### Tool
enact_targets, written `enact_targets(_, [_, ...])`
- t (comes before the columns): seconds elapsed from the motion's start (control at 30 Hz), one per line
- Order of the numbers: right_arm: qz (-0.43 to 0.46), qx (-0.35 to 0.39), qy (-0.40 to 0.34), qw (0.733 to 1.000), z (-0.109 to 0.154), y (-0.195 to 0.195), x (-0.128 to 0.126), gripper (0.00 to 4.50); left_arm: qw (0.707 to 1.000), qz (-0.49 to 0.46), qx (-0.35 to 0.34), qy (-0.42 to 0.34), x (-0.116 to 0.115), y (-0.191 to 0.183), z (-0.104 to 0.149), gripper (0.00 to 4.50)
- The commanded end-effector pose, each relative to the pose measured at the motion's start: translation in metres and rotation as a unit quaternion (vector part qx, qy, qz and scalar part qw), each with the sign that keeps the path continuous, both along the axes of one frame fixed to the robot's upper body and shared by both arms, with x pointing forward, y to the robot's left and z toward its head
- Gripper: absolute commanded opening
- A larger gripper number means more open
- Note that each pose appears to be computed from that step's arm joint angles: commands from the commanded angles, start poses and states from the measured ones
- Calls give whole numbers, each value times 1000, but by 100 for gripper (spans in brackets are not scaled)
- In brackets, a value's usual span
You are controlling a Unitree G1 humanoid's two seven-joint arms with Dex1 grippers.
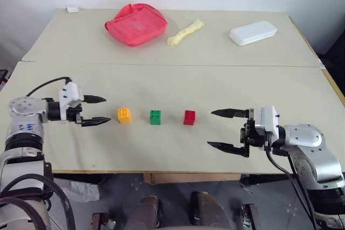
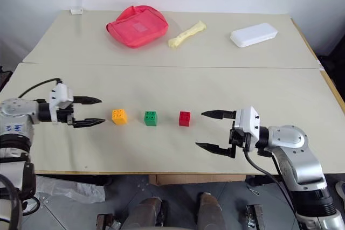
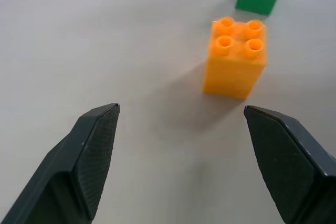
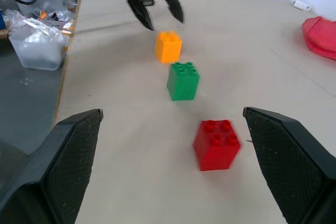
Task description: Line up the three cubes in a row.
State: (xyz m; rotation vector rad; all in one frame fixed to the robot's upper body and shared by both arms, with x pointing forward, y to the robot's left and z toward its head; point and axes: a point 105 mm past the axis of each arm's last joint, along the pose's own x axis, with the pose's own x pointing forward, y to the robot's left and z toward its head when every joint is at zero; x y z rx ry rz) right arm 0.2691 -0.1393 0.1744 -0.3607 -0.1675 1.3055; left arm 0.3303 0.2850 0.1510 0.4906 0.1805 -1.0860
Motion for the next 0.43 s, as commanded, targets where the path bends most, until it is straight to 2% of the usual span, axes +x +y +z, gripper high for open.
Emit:
enact_targets(0.03, [17,2,-13,1000,16,-4,7,450,999,-22,-4,-35,-17,2,17,404])
enact_targets(0.2, [39,-19,-24,999,23,-5,17,450,999,6,-9,-45,-31,10,20,404])
enact_targets(0.43, [47,-47,-23,998,22,-14,21,450,994,54,-35,-86,-36,16,36,404])
